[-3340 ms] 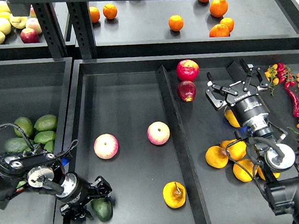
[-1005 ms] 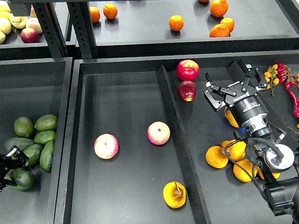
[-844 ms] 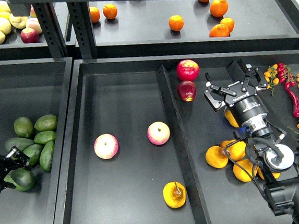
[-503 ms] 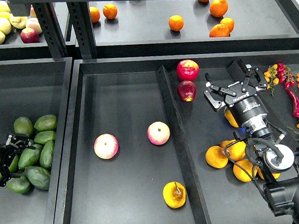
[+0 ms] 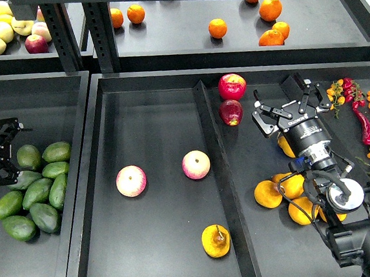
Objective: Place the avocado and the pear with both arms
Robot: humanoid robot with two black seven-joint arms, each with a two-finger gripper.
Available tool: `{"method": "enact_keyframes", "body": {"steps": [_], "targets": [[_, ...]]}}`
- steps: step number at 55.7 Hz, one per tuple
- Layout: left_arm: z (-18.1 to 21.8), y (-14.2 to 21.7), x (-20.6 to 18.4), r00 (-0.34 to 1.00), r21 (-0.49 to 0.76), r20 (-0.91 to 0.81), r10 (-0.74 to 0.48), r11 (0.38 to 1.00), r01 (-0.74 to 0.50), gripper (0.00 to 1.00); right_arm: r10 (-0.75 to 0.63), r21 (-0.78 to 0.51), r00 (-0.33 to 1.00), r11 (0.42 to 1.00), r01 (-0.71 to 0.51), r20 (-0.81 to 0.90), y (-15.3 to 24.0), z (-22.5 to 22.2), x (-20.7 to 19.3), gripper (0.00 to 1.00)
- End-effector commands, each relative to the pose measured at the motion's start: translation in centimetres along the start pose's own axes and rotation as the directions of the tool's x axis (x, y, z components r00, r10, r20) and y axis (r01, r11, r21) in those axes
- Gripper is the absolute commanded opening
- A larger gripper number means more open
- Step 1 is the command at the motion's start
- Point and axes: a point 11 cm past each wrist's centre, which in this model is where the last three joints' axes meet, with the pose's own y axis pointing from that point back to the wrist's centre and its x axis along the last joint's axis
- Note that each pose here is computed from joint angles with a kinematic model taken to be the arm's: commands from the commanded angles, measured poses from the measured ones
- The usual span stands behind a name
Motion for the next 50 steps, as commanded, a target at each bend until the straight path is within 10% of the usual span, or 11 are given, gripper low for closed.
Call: {"method": "enact_keyframes", "body": {"steps": [1, 50], "targets": [[0.9, -1.4, -2.4, 0.989, -0.118, -0.11, -0.101, 0.989, 0.088, 1.0, -0.003, 0.0, 1.0, 1.0, 0.003, -0.001, 0.0, 0.0, 0.0, 1.0], [0.2, -4.7, -16.2, 0.673, -0.641, -0.384, -0.632, 0.707, 0.299, 1.0, -0.01, 0.005, 1.0, 1.0, 0.01, -0.002, -0.1, -0.1, -0.2, 1.0]]}}
